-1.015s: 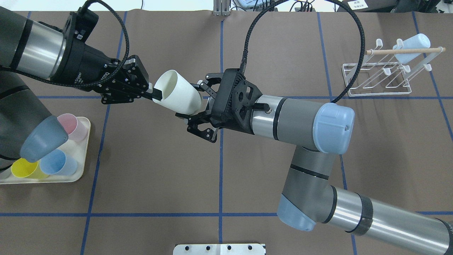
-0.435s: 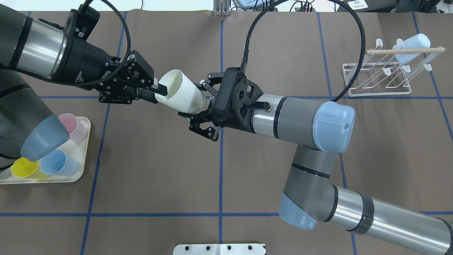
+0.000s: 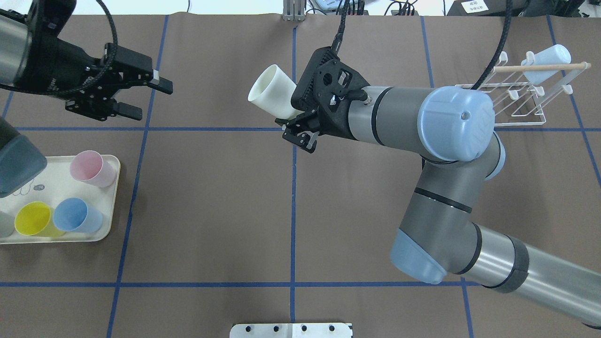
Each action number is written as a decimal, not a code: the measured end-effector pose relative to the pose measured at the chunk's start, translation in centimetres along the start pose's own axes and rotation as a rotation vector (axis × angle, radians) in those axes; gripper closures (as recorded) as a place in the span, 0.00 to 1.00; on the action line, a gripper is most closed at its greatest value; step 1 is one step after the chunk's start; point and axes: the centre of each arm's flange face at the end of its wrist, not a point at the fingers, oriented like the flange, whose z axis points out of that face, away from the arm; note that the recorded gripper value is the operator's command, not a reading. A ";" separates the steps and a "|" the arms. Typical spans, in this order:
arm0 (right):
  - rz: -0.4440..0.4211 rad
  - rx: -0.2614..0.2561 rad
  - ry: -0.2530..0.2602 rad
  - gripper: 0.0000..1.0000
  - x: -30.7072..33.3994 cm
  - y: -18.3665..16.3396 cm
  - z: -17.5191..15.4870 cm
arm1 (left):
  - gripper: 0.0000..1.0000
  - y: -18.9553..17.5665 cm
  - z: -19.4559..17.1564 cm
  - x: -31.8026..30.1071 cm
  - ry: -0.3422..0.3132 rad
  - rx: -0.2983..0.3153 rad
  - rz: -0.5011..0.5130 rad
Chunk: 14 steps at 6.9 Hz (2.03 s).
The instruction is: Transfer IKEA cup to right arm and place on rack
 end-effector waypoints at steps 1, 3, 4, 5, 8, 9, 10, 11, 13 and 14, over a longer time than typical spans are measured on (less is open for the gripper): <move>0.013 -0.083 0.048 0.72 2.2 -0.1 -1.0 | 0.00 -1.3 -1.5 -3.6 -0.049 0.036 0.031; 0.017 -0.238 0.142 0.73 7.4 0.1 -3.9 | 0.00 -2.9 -3.9 -10.2 -0.140 0.076 0.095; -0.010 -0.312 0.173 0.74 10.2 0.5 -5.1 | 0.00 -4.0 -5.3 -13.1 -0.179 0.099 0.125; -0.058 -0.395 0.204 0.82 13.0 1.2 -6.3 | 0.00 -5.5 -7.0 -16.5 -0.224 0.124 0.171; -0.270 -0.671 0.239 0.77 21.0 4.1 -10.2 | 0.00 -8.8 -12.8 -26.3 -0.361 0.157 0.344; -0.363 -0.764 0.230 0.77 23.4 5.6 -11.7 | 0.00 -8.7 -13.7 -28.5 -0.383 0.146 0.375; -0.472 -0.853 0.219 0.77 25.7 7.5 -13.0 | 0.00 -8.5 -14.1 -29.7 -0.393 0.137 0.386; -0.593 -0.941 0.202 0.77 27.7 9.3 -13.8 | 0.00 -8.3 -14.2 -30.2 -0.397 0.133 0.388; -0.787 -1.092 0.140 0.74 31.1 12.2 -13.7 | 0.00 -8.1 -14.3 -30.6 -0.399 0.130 0.388; -0.845 -1.130 0.117 0.73 32.2 13.7 -13.1 | 0.00 -8.0 -14.3 -30.6 -0.399 0.130 0.388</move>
